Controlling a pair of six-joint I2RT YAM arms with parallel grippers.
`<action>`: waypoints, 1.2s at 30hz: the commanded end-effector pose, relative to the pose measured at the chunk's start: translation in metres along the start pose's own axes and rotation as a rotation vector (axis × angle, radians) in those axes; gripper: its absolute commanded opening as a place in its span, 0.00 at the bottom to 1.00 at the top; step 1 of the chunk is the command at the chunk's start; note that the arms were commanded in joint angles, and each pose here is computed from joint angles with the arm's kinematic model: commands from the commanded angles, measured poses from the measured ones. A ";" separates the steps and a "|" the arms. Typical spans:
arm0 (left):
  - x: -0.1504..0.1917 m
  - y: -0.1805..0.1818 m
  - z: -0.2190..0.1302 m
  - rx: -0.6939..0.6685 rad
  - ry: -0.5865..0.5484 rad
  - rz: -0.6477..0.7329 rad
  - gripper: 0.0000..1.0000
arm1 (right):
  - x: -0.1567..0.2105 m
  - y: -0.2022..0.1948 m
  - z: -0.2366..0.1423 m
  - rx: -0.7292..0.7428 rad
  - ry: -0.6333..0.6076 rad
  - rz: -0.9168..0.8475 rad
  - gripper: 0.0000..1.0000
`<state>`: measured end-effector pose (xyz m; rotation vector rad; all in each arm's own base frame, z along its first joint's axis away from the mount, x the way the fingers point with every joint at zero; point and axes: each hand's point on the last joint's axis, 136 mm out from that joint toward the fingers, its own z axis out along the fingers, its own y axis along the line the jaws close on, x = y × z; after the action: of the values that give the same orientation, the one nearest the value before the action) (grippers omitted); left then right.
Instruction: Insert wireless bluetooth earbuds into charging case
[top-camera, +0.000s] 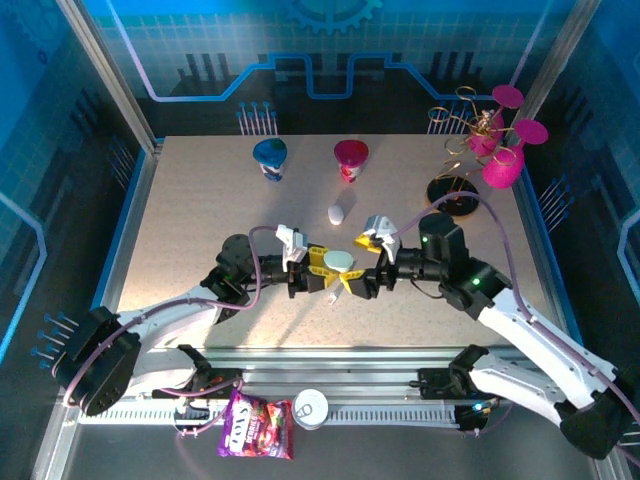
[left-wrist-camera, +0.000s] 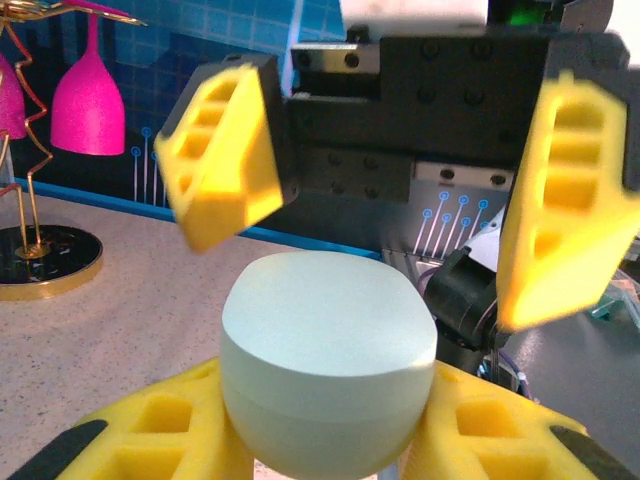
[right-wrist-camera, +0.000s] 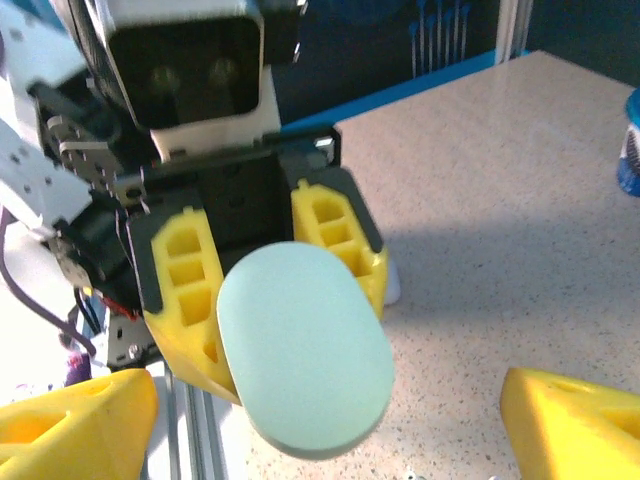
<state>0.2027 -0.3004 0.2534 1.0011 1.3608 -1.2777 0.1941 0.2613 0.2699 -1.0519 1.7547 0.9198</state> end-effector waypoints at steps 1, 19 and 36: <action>-0.019 -0.010 -0.001 0.050 -0.030 0.025 0.26 | -0.006 -0.006 0.004 0.055 0.014 -0.088 0.88; -0.002 -0.017 -0.008 0.069 -0.010 0.082 0.26 | -0.016 -0.051 -0.008 0.215 -0.051 0.149 0.79; 0.001 -0.006 -0.005 0.016 -0.009 0.078 0.26 | -0.029 -0.033 -0.020 0.088 -0.141 0.154 0.97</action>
<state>0.1988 -0.2968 0.2466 1.0340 1.3511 -1.2629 0.2380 0.2380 0.2719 -0.7382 1.8944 0.9267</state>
